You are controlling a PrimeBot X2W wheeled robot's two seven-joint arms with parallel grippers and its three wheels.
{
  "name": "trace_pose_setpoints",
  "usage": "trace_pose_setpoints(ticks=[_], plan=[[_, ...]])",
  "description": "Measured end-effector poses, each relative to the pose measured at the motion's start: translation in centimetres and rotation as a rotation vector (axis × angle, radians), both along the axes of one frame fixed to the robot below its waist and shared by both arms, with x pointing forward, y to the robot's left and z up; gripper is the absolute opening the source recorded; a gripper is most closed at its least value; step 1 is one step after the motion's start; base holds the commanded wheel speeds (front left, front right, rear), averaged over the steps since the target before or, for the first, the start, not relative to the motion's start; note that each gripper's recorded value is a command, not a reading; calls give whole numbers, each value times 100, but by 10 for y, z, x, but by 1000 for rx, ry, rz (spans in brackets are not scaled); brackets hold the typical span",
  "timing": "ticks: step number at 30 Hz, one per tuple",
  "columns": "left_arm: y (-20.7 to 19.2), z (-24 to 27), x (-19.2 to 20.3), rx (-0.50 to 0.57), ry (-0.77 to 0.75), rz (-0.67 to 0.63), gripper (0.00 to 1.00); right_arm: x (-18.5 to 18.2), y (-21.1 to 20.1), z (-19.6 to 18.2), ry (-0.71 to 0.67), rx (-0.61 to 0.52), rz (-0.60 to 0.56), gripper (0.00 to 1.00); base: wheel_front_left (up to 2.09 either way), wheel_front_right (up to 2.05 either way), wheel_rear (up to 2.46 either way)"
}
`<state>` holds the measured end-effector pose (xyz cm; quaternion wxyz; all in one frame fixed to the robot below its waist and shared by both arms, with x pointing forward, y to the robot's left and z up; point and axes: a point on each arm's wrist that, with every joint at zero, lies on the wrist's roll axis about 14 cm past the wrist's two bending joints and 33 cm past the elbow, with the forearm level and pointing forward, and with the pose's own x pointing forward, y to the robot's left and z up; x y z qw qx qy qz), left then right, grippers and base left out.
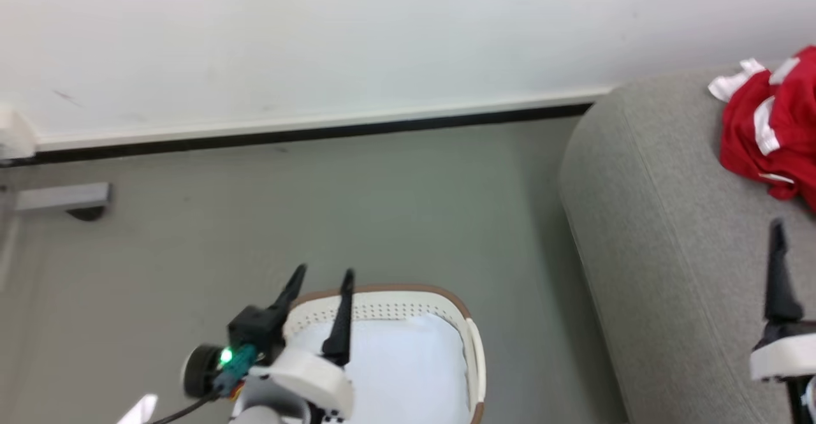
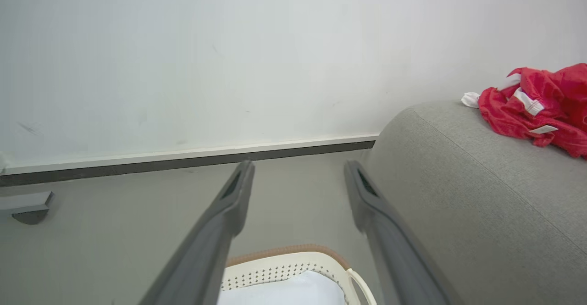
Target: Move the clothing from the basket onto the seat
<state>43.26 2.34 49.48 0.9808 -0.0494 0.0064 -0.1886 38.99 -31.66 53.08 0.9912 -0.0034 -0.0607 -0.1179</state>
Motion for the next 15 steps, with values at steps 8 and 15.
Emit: trace_pose_setpoints(ticks=[8, 15], plan=[[69, -1, -26, -4, 9, 197, 100, -15, 69, -15, 11, 57, 143, 100, 0, 0, 0], [104, 0, -54, -20, -4, 286, 100, -32, 116, -32, 57, 62, 249, 100, 0, 0, 0]])
